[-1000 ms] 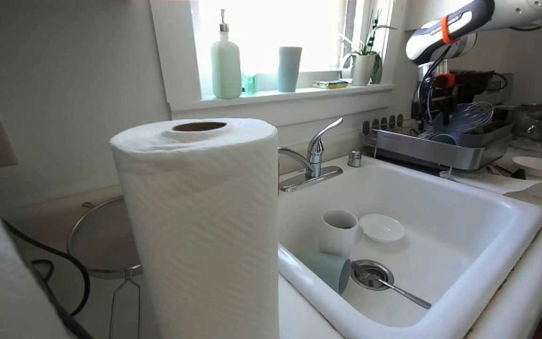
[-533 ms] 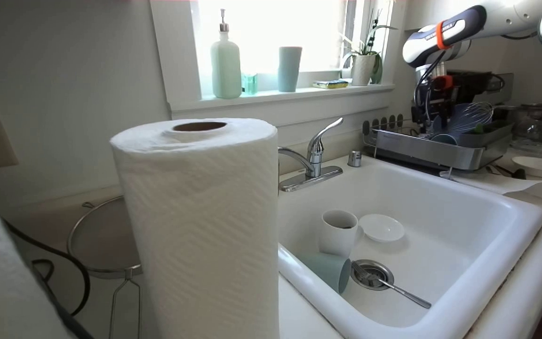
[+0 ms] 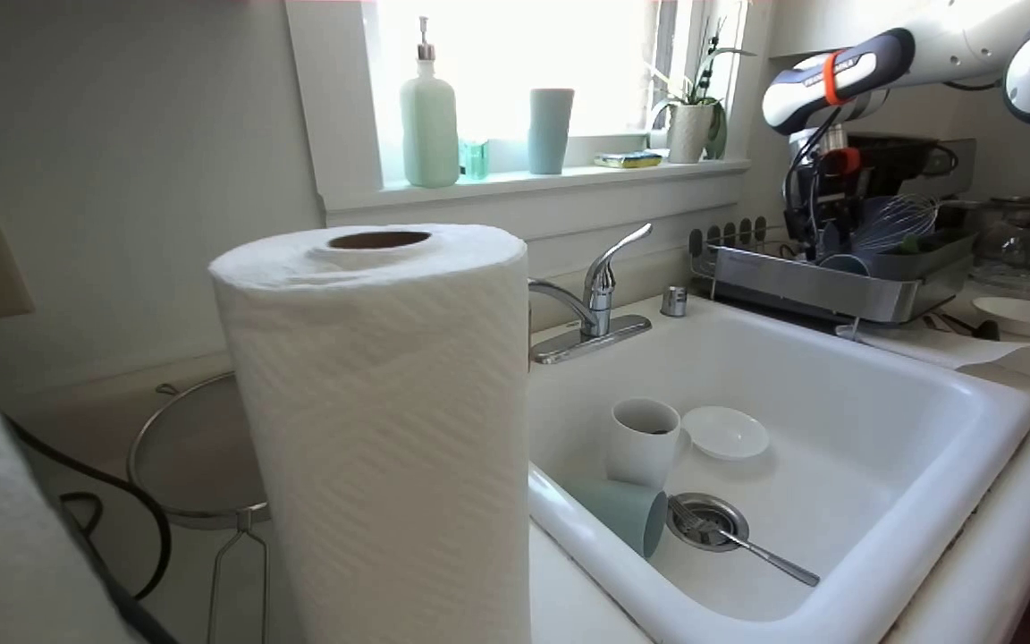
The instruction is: Remove the whisk from the drying rack and put it in the sink
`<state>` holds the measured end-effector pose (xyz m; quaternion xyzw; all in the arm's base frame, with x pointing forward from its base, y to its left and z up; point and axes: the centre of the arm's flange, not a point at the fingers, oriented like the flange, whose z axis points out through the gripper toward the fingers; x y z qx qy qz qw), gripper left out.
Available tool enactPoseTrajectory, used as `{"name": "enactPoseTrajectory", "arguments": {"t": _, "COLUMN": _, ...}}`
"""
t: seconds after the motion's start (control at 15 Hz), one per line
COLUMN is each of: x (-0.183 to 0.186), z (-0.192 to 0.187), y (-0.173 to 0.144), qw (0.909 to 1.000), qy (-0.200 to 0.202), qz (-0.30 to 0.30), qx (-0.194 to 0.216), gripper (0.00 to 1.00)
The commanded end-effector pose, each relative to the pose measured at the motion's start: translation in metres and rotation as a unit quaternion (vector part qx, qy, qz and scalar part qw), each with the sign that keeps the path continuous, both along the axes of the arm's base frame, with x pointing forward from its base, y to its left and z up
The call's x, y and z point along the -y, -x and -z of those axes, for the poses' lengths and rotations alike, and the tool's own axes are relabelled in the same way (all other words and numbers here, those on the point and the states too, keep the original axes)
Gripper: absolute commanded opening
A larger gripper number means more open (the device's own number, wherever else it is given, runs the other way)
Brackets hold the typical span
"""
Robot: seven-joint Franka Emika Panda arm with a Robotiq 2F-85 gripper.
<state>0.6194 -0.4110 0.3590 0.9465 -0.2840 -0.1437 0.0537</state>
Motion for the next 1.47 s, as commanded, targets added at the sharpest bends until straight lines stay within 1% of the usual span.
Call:
{"name": "enactPoseTrajectory", "arguments": {"t": 0.0, "x": 0.012, "z": -0.001, "y": -0.013, "qw": 0.9999, "qy": -0.01, "qz": -0.008, "qx": -0.008, "gripper": 0.68}}
{"name": "enactPoseTrajectory", "arguments": {"t": 0.13, "x": 0.011, "z": 0.001, "y": -0.013, "qw": 0.9999, "qy": -0.012, "qz": -0.009, "qx": -0.008, "gripper": 0.61}}
{"name": "enactPoseTrajectory", "arguments": {"t": 0.33, "x": 0.01, "z": 0.001, "y": -0.014, "qw": 0.9998, "qy": -0.013, "qz": -0.011, "qx": -0.008, "gripper": 0.39}}
{"name": "enactPoseTrajectory", "arguments": {"t": 0.4, "x": 0.01, "z": 0.0, "y": -0.014, "qw": 0.9998, "qy": -0.014, "qz": -0.011, "qx": -0.008, "gripper": 0.28}}
{"name": "enactPoseTrajectory", "arguments": {"t": 0.53, "x": 0.01, "z": -0.003, "y": -0.014, "qw": 0.9998, "qy": -0.013, "qz": -0.011, "qx": -0.006, "gripper": 0.13}}
{"name": "enactPoseTrajectory", "arguments": {"t": 0.67, "x": 0.009, "z": -0.008, "y": -0.015, "qw": 0.9998, "qy": -0.012, "qz": -0.013, "qx": -0.003, "gripper": 0.02}}
{"name": "enactPoseTrajectory", "arguments": {"t": 0.8, "x": 0.008, "z": -0.012, "y": -0.015, "qw": 0.9998, "qy": -0.014, "qz": -0.015, "qx": -0.002, "gripper": 0.06}}
{"name": "enactPoseTrajectory", "arguments": {"t": 1.2, "x": -0.005, "z": -0.032, "y": -0.015, "qw": 0.9993, "qy": -0.037, "qz": -0.009, "qx": -0.006, "gripper": 0.06}}
{"name": "enactPoseTrajectory", "arguments": {"t": 1.4, "x": -0.016, "z": -0.05, "y": -0.015, "qw": 0.9995, "qy": -0.031, "qz": 0.001, "qx": 0.002, "gripper": 0.06}}
